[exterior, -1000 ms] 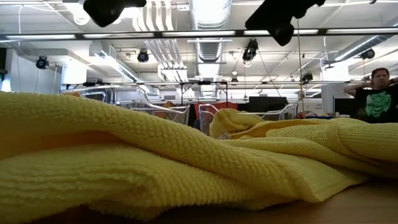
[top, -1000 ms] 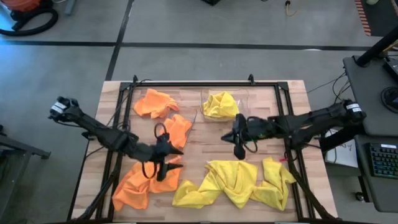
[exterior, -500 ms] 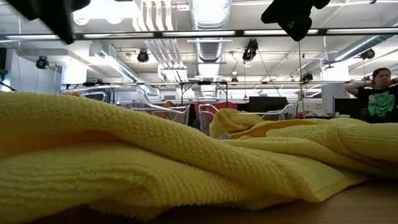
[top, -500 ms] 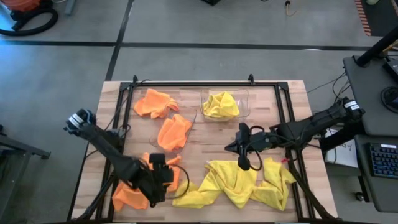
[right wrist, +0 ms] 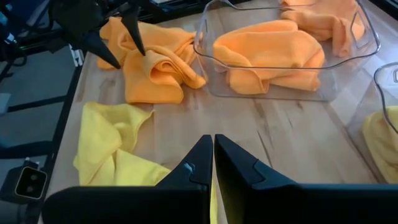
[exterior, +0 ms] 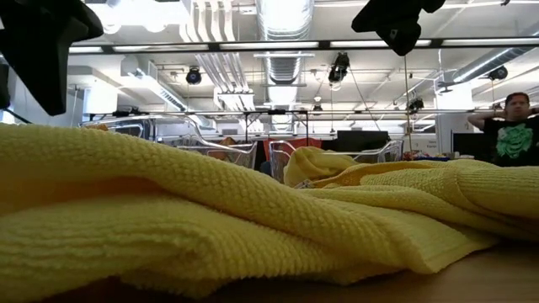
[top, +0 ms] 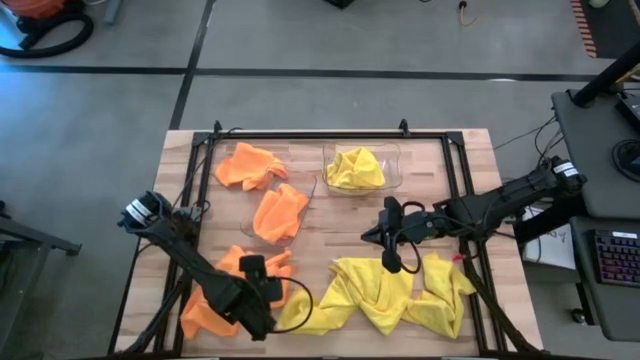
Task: Sort microfiber towel by color & place in baskets
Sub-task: Put the orange microfiber towel into the left transparent bin
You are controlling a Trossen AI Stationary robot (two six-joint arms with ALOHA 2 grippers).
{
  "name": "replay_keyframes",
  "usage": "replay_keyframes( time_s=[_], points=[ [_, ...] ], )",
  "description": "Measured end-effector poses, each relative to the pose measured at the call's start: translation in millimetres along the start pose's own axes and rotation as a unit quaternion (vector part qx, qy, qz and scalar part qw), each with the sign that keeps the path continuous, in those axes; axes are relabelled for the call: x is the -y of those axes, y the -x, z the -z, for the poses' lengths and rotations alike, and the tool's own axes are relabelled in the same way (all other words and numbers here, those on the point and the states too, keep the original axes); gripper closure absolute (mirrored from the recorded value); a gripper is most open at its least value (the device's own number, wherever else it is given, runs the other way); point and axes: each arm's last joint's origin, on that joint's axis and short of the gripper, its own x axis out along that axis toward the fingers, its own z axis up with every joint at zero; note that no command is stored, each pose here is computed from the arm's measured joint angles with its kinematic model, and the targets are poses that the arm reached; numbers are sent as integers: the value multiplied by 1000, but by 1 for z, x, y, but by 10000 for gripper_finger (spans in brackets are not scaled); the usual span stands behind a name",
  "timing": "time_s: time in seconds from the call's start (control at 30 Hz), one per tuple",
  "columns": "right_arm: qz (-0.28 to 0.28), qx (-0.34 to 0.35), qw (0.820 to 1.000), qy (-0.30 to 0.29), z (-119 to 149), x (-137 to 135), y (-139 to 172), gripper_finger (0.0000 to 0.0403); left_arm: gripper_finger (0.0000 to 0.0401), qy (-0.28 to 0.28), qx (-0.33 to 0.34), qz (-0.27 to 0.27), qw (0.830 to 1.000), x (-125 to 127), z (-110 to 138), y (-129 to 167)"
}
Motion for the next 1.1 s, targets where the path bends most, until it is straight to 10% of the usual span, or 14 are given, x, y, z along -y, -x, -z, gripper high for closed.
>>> replay_keyframes(
  time_s=[0.67,1.1],
  points=[
    [7,3,1000,0,0,0,0,390,178,46,-35,-45,997,-19,13,-36],
    [7,3,1000,2,0,0,0,390,391,26,-17,-21,999,-13,3,-26]
  ],
)
